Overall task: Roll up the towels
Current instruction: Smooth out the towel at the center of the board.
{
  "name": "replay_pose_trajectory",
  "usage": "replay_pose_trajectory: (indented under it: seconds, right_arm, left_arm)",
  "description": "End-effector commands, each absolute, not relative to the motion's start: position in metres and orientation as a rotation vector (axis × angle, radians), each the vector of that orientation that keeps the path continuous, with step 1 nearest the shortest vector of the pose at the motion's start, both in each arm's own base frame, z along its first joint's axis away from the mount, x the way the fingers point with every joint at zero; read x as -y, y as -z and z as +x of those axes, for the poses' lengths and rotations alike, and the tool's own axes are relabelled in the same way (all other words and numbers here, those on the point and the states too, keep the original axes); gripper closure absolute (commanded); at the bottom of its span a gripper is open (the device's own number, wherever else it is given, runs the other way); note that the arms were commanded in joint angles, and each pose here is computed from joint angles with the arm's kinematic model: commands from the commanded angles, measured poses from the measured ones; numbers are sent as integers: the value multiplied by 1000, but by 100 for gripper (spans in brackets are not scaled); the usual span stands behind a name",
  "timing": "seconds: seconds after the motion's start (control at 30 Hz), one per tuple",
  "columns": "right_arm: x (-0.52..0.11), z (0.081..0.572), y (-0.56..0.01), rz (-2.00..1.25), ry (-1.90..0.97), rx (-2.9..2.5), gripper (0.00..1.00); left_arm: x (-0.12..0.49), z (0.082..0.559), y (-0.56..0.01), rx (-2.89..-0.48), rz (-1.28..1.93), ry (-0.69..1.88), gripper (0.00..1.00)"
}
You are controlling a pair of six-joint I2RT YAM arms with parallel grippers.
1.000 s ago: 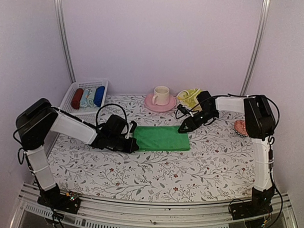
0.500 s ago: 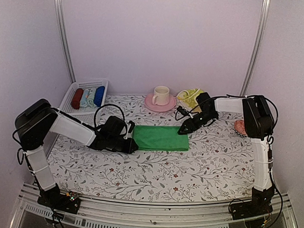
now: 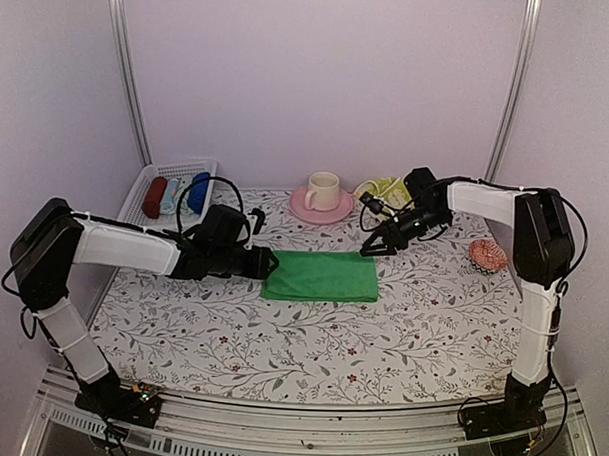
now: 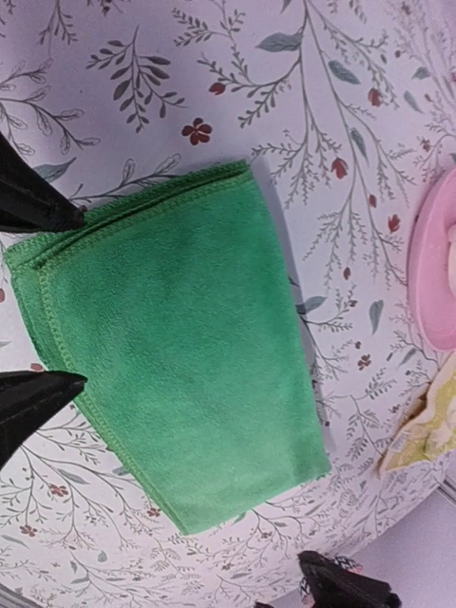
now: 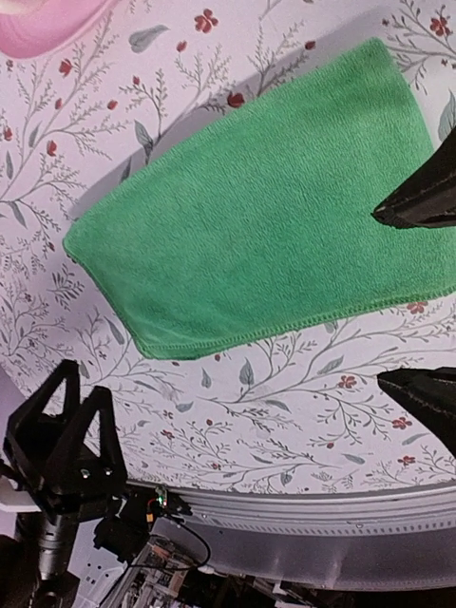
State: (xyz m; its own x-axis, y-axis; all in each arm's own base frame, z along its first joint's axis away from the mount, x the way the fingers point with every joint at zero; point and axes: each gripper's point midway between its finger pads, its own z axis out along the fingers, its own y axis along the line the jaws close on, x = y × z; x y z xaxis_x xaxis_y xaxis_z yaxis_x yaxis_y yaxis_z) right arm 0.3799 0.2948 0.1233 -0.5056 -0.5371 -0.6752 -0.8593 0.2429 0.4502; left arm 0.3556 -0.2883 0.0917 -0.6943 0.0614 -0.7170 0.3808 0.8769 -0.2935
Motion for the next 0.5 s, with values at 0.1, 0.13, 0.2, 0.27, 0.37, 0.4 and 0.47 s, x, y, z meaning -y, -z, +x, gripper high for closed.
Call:
replay_pose_trajectory:
  seconds: [0.1,0.13,0.2,0.27,0.37,0.4,0.47]
  right_arm:
    - [-290,333,-98,-1307,-1409,-2189,55]
    - [-289,333,-93,-1301,-1405,-2207,56]
    - [-288,333,-83,-1288,-1402,-2245,58]
    - [-286,329,-71,-1276,-1415,-2293,59]
    - [-281,323,-53,-1285,-1393,-2357,59]
    - [-279,322,-47,-1286,-1373,-2377,59]
    - [-276,321,-36,-1280,-1346,-2424,59]
  left_arm:
    - [302,397,-97,-2247,343,562,52]
    - [304,402,-94,-2251,342,570,52]
    - [304,412,-85,-2265,335,572,53]
    - [302,421,-76,-2278,327,560,53]
    - [297,430,-51,-2321,323,516,54]
    - [295,432,-44,-2334,320,506,54]
    - [290,437,-34,-2349,308,491,54]
